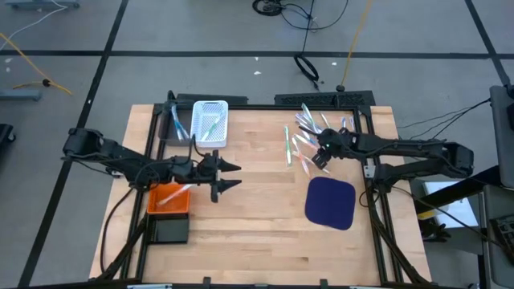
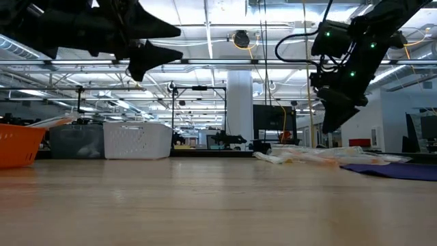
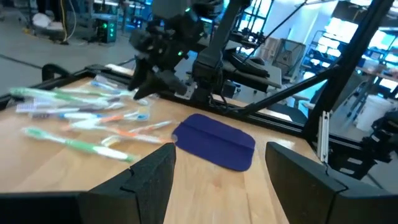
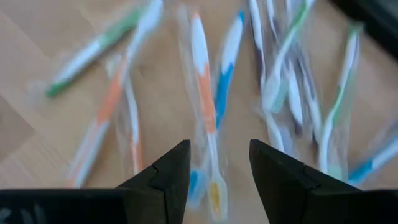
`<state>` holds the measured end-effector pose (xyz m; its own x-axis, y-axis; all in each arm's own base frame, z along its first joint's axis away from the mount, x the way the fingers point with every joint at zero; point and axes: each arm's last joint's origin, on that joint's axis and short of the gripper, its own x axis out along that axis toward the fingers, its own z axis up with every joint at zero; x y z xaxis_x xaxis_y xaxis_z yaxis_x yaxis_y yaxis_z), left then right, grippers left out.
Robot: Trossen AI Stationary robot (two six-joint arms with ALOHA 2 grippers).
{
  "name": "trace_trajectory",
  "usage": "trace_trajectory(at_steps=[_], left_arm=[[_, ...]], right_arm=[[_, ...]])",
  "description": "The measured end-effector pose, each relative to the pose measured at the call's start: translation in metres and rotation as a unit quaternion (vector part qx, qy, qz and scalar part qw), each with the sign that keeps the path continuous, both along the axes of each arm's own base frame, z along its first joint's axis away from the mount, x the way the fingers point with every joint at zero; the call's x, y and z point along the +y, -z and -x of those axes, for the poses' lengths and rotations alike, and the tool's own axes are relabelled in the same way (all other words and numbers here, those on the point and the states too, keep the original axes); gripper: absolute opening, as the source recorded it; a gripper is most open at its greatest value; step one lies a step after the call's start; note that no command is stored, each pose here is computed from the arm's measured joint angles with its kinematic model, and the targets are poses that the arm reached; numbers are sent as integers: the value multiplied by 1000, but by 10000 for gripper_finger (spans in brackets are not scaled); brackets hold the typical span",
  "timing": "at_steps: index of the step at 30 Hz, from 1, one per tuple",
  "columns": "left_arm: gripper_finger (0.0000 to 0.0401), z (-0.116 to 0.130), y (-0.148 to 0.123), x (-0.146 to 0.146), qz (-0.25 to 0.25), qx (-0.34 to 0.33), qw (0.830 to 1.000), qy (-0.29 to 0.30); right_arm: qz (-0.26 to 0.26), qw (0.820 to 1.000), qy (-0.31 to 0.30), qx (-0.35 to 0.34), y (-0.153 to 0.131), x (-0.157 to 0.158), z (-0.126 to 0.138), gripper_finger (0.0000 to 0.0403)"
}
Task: Pick & Place Toothbrushes
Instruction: Put the orange toothbrush into the orange bin
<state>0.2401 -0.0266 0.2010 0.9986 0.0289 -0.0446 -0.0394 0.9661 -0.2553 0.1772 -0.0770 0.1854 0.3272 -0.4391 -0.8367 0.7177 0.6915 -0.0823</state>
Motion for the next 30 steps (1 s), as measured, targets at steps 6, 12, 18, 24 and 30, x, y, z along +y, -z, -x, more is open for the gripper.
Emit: trace_trajectory(at_steps=[6, 12, 18, 24, 30], left_arm=[[253, -8, 1, 1, -6, 10, 1000, -4], [253, -8, 1, 3, -6, 11, 1000, -9], [253, -8, 2, 3, -6, 12, 1000, -9], [253, -8, 2, 3, -4, 12, 1000, -9], [253, -8, 2, 3, -5, 13, 1000, -9]], right_arm=[[-17, 999, 1, 28, 16, 2, 7, 155], [-17, 999, 12, 28, 31, 0, 14, 155], [-27, 999, 12, 19, 38, 0, 17, 155], [-43, 999, 10, 21, 42, 2, 19, 141], [-37, 999, 10, 7, 41, 1, 17, 39]])
